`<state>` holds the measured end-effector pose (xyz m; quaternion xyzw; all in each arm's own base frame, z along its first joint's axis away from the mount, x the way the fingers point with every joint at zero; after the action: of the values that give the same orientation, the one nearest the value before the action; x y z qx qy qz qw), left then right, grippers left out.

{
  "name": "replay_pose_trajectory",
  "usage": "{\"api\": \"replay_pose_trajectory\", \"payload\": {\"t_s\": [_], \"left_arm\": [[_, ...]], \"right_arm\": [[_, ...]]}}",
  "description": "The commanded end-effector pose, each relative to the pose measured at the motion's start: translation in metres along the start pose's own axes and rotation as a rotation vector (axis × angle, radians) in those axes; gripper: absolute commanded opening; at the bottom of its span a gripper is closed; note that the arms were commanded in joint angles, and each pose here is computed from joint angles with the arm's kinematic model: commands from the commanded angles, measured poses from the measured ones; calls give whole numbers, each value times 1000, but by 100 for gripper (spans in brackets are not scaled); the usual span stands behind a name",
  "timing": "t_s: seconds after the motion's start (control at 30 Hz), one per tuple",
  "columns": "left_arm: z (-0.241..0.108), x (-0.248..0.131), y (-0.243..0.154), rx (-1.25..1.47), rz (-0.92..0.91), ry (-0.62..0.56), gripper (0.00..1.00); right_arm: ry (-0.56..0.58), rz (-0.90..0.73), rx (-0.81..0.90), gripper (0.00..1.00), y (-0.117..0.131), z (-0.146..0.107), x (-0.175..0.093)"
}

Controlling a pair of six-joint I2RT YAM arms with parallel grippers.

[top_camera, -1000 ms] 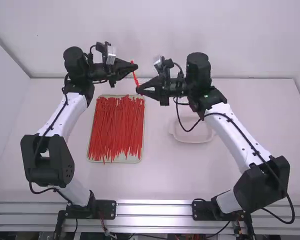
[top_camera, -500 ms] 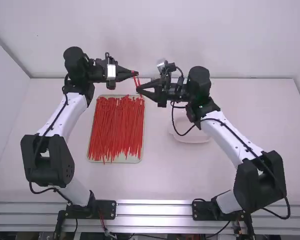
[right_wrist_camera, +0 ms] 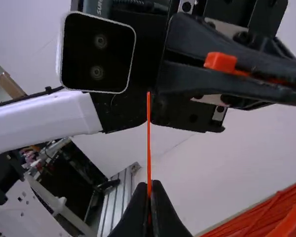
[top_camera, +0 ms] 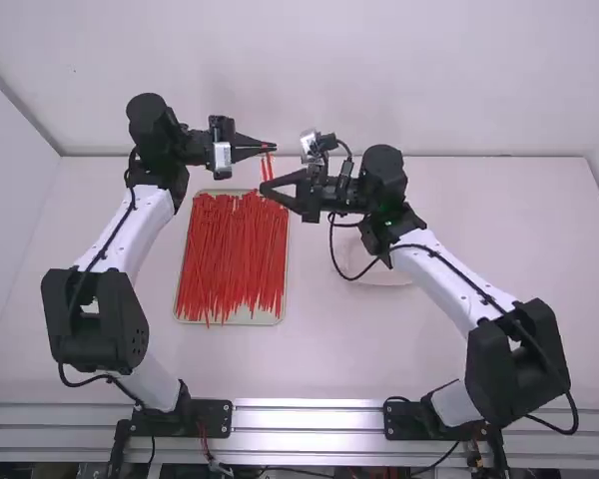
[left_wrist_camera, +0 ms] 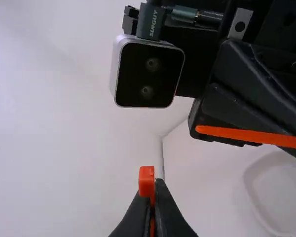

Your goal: Fasten the cable tie

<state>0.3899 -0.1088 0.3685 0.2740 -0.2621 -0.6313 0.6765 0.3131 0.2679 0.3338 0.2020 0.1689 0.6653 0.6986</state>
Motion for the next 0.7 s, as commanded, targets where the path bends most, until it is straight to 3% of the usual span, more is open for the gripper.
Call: {"api": "replay_pose_trajectory", "payload": {"t_s": [0.0, 0.67], "left_arm": [[5, 0, 1, 46, -14, -12, 2], [16, 3, 5, 23, -24, -27, 2]], "right_arm": [[-12, -20, 13, 0, -3, 0, 1], [-36, -54, 16, 0, -7, 3, 0]]}}
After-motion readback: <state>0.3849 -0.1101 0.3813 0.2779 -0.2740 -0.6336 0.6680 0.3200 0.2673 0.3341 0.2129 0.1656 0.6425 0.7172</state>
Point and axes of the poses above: each hand's point on the last joint's axis, 136 mm out from that joint toward the fingers, its own x axis out along the fingers, its own y axis along the line the jaws close on, z = x × y, the point moved 6 cm from there along -x, back along the fingers, and after that the axes turned 3 degrees about -x, right-handed, at the moved point
